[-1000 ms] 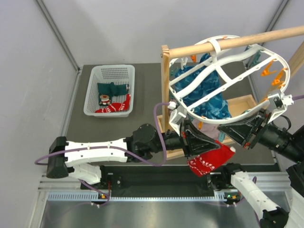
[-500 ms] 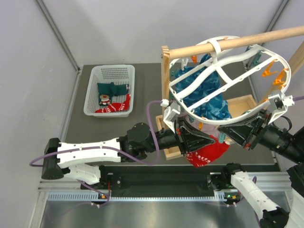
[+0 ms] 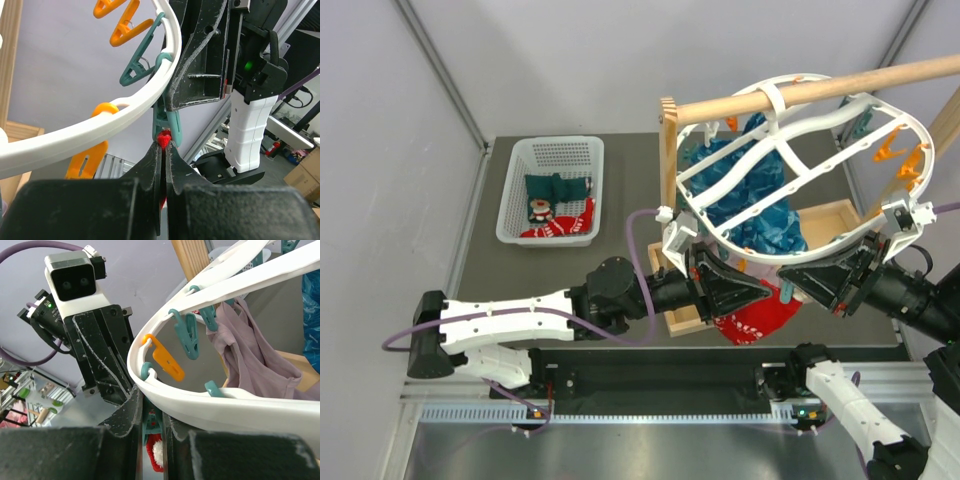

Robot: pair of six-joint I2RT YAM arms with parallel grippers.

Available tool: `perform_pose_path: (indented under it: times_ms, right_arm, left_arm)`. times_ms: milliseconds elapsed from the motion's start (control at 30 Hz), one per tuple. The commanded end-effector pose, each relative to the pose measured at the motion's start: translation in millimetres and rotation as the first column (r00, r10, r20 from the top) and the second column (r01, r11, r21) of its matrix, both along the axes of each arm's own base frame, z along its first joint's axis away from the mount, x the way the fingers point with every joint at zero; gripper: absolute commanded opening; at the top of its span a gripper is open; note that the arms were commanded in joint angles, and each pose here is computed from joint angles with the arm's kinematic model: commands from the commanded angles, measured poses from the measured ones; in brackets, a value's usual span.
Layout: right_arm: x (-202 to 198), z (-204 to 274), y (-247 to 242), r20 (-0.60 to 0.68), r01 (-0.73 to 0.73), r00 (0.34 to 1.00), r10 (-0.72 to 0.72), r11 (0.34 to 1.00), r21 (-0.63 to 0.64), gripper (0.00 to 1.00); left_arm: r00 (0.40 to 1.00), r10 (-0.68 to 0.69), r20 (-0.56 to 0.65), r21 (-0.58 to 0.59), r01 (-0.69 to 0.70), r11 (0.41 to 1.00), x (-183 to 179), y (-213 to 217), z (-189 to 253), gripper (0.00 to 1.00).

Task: Clip the socks to the hanger
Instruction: Clamp the sock onto the hanger.

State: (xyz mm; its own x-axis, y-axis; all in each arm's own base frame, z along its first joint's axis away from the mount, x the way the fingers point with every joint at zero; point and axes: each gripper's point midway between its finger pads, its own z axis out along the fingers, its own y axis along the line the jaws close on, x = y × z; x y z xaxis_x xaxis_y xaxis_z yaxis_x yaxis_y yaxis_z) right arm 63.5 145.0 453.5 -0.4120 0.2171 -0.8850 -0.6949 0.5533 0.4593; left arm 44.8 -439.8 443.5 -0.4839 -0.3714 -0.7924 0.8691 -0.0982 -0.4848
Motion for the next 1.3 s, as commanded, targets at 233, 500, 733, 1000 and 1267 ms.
perform_pose_path:
  times_ms: [233,500,733,1000,1267]
  right_arm:
    - [-18,-8,7,-0.049,-0.098,0.994,0.098,0.995,-0.005,0.0]
    - [-19,-6,3,-0.052,-0.07,0.996,0.069,0.998,-0.008,0.37]
    - [-18,-4,-11,-0.048,0.04,0.998,-0.042,0.998,-0.042,0.75]
    - [-18,-33,-48,-0.09,0.238,0.962,-0.257,0.954,-0.181,0.95]
    - [-32,-48,-55,-0.118,0.267,0.95,-0.289,0.949,-0.17,0.94]
  left_arm:
    - [1.0,-0.006,0.026,-0.13,0.009,0.991,0,10,47,0.0]
    - [1.0,0.006,0.002,-0.125,-0.006,0.992,4,6,43,0.0]
    - [0.972,0.202,-0.123,0.006,-0.203,0.979,42,11,13,0.23]
    - [0.95,0.274,-0.149,0.11,-0.259,0.96,51,24,-12,0.69]
    - [0.98,0.124,-0.158,0.086,-0.111,0.99,22,29,-9,0.6]
